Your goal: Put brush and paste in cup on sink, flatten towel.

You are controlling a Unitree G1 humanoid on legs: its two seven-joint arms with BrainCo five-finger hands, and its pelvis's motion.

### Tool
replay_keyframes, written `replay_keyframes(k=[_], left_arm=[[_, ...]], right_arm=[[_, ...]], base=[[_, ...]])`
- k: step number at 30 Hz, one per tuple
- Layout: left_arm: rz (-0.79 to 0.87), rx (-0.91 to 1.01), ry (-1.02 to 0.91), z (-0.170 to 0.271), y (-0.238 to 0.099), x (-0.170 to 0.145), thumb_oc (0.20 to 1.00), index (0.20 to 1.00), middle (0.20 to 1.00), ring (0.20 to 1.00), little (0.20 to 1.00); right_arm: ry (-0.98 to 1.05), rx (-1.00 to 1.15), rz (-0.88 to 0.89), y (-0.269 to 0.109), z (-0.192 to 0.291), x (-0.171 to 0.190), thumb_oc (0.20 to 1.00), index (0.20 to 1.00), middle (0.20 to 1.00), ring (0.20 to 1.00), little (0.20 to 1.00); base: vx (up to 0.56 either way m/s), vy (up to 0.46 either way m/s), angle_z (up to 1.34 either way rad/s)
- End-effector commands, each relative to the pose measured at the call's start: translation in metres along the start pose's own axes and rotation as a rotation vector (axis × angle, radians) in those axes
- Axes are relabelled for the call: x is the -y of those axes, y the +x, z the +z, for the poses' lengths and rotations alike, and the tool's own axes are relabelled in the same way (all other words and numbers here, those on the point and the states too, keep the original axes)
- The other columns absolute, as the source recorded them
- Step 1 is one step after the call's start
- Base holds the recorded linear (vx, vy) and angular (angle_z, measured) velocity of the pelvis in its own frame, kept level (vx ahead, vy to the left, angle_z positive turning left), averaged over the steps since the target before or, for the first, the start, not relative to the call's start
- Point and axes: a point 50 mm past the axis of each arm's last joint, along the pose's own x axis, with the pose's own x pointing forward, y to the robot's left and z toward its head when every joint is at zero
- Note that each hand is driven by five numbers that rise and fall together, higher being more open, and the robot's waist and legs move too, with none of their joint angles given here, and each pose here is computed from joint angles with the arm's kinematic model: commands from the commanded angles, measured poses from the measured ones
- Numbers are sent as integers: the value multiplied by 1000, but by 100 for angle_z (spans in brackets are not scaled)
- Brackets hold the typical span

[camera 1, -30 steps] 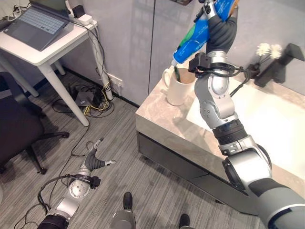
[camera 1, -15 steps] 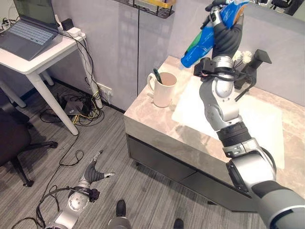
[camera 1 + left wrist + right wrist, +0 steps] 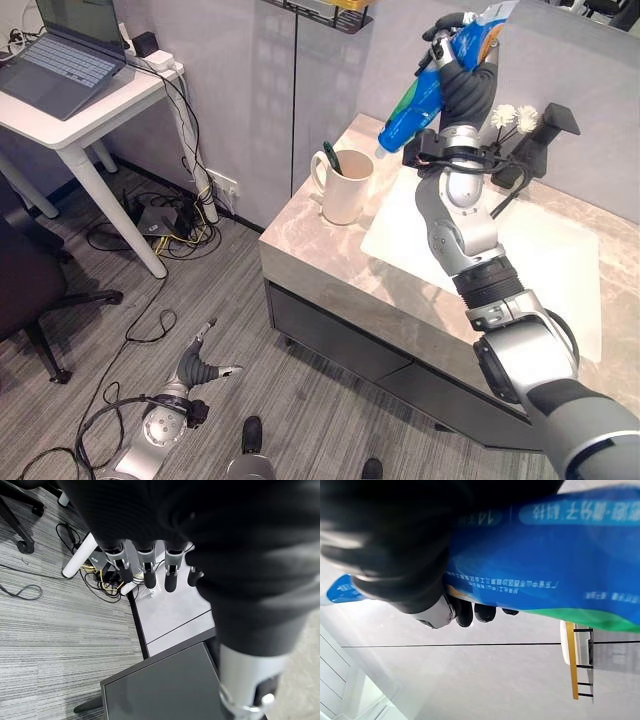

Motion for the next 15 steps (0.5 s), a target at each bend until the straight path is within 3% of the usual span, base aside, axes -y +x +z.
replay_keyframes(k=[1, 15], left_arm=[[-2, 98, 19, 19, 13, -3, 1000, 1000, 1000, 1000, 1000], [-19, 96, 20, 19, 14, 1, 1000, 1000, 1000, 1000, 1000]], right_arm=[[-35, 185, 31, 26, 46, -1, 200, 200, 200, 200, 200], [-43, 145, 63, 25, 36, -11, 200, 200, 200, 200, 200]], base=[[23, 7, 3], [5, 1, 1]])
